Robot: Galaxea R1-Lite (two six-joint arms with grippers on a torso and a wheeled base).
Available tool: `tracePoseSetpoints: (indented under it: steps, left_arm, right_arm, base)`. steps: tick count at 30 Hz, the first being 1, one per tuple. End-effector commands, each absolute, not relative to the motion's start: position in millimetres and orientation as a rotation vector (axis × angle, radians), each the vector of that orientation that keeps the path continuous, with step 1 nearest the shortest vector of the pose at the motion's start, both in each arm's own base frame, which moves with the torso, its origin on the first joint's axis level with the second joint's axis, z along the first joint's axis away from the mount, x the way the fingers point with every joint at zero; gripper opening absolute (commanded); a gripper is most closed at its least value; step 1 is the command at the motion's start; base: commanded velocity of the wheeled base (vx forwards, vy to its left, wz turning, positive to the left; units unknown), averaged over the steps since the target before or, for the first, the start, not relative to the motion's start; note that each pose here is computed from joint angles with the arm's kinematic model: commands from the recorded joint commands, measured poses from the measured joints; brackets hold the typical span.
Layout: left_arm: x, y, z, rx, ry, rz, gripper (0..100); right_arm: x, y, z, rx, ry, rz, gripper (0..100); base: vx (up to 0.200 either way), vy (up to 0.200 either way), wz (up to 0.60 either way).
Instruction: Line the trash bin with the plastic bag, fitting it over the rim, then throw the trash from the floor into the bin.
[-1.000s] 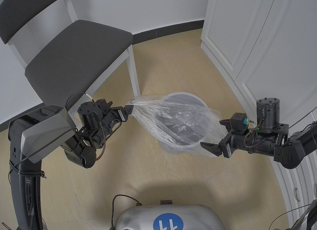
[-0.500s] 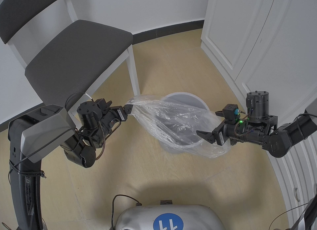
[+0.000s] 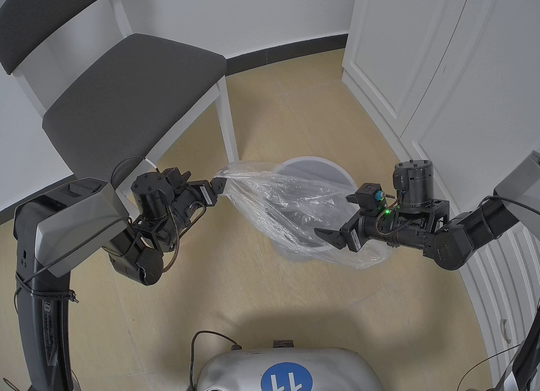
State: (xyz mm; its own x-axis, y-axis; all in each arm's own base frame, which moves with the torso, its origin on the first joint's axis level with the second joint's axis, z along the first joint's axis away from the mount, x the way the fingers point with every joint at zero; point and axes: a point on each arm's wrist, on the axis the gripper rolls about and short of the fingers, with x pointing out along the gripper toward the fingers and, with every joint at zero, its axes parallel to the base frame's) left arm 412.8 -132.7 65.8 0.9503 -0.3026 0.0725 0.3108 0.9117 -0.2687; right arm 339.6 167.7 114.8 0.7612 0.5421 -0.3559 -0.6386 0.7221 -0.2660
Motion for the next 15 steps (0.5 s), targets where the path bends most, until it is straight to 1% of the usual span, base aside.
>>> tracePoseSetpoints:
  steps: [1,9,15]
  left_arm:
    - [413,-133,66,-0.282,-0.03,-0.316,100]
    - [414,-132,67,-0.283,-0.034,-0.314,100]
    - [414,-130,68,-0.283,-0.038,-0.31,100]
  right_arm:
    - [346,168,104,-0.391,0.286,0.657,0]
    - [356,164,104,-0.388,0.277,0.633,0]
    - [379,157,116,-0.375,0.216,0.578,0]
  base:
    - [0.0,0.0,0.0]
    - [0.0,0.0,0.0]
    - [0.0,0.0,0.0]
